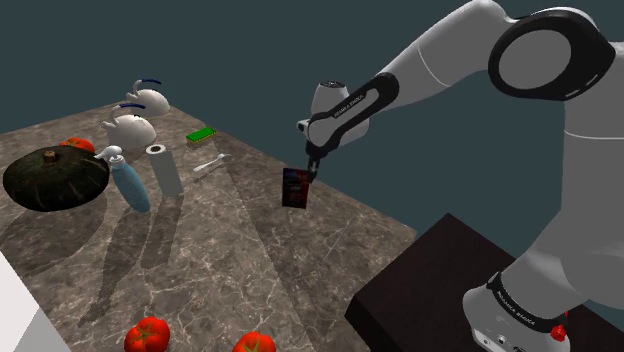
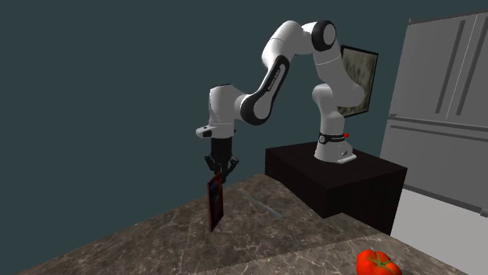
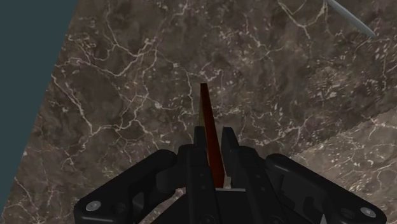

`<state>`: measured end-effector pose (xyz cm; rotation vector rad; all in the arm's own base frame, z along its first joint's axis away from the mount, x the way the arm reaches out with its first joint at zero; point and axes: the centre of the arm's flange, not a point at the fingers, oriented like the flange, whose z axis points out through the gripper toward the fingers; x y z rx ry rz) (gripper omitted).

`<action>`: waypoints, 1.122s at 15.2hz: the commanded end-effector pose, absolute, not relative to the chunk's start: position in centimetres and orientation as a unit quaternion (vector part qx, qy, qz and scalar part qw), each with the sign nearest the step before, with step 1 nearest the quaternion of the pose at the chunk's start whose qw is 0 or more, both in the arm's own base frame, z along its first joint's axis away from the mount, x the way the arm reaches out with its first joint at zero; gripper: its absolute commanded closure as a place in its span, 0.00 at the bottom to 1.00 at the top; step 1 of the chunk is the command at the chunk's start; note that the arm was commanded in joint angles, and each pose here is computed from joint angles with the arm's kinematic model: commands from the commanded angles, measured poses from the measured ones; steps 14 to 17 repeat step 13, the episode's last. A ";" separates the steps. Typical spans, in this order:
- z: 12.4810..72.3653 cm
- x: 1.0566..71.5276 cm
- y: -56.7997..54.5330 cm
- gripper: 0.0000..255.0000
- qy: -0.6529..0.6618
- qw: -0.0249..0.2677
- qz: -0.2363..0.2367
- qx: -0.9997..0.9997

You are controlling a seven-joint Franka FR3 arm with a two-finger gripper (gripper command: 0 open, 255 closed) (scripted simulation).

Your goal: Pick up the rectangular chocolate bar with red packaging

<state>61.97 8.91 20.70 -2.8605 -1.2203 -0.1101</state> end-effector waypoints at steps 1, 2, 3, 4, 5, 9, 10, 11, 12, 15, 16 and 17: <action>21.8 62.0 8.9 1.00 -0.392 0.015 -0.036 -0.919; 22.4 62.0 8.9 1.00 -0.392 0.015 -0.036 -0.919; 22.9 62.0 8.9 1.00 -0.392 0.015 -0.036 -0.919; 23.4 62.0 8.9 1.00 -0.392 0.015 -0.036 -0.919; 23.9 62.0 8.9 1.00 -0.392 0.015 -0.036 -0.919; 26.0 62.0 8.9 1.00 -0.392 0.015 -0.036 -0.919; 26.6 62.0 8.9 1.00 -0.392 0.015 -0.036 -0.919; 27.1 62.0 8.9 1.00 -0.392 0.015 -0.036 -0.919; 27.2 62.0 8.9 1.00 -0.392 0.015 -0.036 -0.919; 27.2 62.0 8.9 1.00 -0.392 0.015 -0.036 -0.919; 27.2 62.0 8.9 1.00 -0.392 0.015 -0.036 -0.919; 27.2 62.0 8.9 1.00 -0.392 0.015 -0.036 -0.919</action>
